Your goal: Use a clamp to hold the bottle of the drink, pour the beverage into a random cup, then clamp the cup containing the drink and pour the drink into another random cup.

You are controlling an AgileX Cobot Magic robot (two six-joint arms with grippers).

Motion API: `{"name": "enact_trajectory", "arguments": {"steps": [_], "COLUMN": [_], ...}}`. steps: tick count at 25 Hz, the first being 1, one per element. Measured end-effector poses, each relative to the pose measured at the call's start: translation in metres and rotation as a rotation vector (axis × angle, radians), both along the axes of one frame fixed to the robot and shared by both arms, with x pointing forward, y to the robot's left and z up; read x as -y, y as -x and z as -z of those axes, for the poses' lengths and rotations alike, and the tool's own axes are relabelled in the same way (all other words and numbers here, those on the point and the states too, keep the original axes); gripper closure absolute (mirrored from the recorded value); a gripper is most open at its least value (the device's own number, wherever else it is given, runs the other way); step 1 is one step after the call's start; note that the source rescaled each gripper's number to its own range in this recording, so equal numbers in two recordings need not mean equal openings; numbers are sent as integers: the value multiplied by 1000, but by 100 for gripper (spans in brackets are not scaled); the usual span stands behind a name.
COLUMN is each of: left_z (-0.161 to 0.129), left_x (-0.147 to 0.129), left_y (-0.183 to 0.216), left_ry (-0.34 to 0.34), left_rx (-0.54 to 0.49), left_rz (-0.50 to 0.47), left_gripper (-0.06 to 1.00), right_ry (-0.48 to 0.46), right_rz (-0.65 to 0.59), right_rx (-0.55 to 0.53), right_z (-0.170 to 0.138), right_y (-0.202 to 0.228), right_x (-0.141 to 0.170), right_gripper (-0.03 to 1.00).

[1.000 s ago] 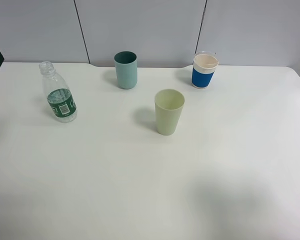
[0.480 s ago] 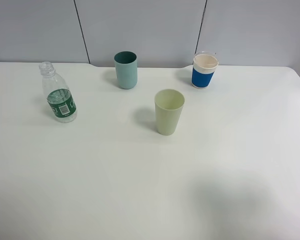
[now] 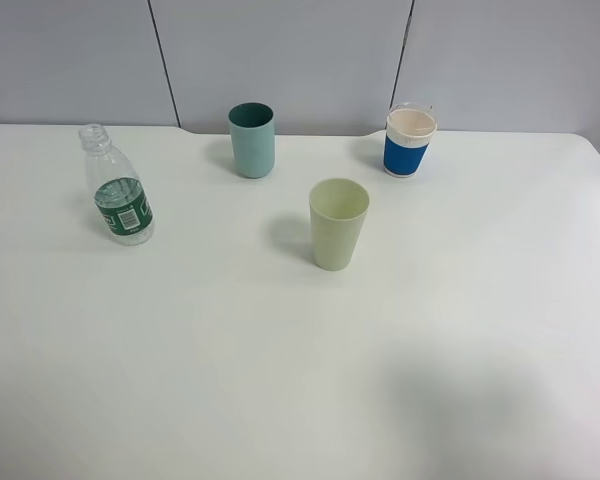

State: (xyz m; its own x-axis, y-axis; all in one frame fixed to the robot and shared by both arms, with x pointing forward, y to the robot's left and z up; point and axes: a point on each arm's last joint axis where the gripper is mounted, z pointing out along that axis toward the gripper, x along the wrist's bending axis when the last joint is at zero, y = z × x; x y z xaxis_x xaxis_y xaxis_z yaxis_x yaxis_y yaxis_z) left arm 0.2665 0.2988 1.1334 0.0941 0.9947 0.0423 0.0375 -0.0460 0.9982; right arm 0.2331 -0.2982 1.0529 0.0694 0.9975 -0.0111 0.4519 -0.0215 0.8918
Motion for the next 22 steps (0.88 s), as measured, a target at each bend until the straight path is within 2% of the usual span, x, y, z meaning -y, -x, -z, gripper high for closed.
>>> {"name": "enact_trajectory", "arguments": {"steps": [6, 15, 22], "left_z": [10, 34, 65], "left_x": [-3, -10, -10], "left_y": [17, 46, 38], "left_ry": [35, 40, 18], "left_rx": [-56, -161, -353], "left_rz": [-14, -71, -88], "left_gripper": [-5, -5, -5], "right_ry": [0, 0, 0], "right_rz": [0, 0, 0], "right_rx": [0, 0, 0], "right_z": [0, 0, 0], "right_y": [0, 0, 0], "right_x": [0, 0, 0], "right_gripper": [-3, -3, -3]}}
